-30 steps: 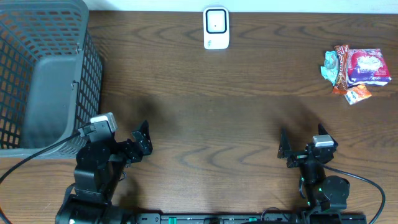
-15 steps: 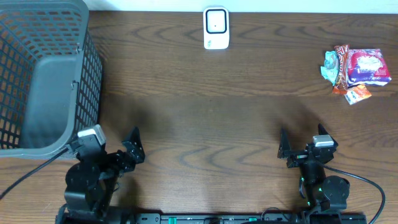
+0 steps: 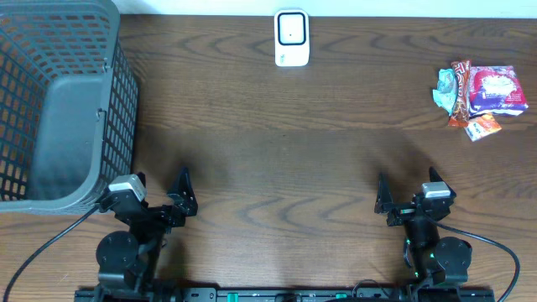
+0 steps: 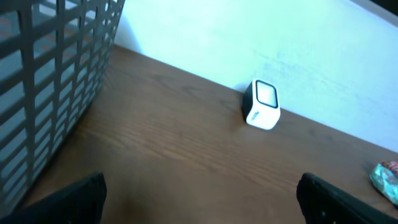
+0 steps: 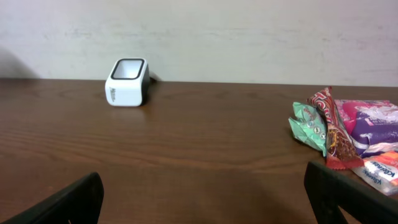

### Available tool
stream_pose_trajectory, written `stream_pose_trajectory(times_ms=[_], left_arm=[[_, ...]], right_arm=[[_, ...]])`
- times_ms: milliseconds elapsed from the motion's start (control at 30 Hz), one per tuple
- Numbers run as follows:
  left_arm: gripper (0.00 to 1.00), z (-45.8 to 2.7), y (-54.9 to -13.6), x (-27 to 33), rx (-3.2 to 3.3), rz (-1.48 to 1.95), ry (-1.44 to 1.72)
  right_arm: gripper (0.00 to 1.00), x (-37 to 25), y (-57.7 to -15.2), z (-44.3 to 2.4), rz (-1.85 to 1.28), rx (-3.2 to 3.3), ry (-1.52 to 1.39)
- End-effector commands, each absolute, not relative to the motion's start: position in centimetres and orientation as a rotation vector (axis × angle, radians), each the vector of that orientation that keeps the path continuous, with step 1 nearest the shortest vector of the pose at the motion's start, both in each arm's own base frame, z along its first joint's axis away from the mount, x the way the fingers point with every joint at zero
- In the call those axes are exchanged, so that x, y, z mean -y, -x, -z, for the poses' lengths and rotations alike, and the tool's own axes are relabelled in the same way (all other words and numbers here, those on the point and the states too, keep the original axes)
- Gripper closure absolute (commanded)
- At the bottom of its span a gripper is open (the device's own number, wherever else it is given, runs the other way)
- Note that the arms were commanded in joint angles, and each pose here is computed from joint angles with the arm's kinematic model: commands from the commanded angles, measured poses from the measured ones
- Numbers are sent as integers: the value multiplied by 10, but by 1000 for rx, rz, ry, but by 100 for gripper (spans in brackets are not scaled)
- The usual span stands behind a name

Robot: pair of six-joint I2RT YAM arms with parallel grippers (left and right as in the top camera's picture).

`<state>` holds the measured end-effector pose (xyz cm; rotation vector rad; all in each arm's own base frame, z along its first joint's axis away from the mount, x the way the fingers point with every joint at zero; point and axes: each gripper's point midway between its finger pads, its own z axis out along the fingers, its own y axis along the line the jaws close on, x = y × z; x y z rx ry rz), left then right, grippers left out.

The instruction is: Scan the item barcode

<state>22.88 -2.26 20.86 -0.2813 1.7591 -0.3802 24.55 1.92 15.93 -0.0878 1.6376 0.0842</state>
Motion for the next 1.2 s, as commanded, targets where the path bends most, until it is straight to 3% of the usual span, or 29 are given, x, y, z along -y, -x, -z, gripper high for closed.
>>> stream_pose_trajectory(times_ms=[0,1167], left_arm=[[2,-202,-232,23,-1716,367,235],[2,-138,-244,5,-1719,104,59]], right_arm=[[1,-17,-246,-158,-68,-1637,87],[1,-17,-246,-158,-68,-1637,87]])
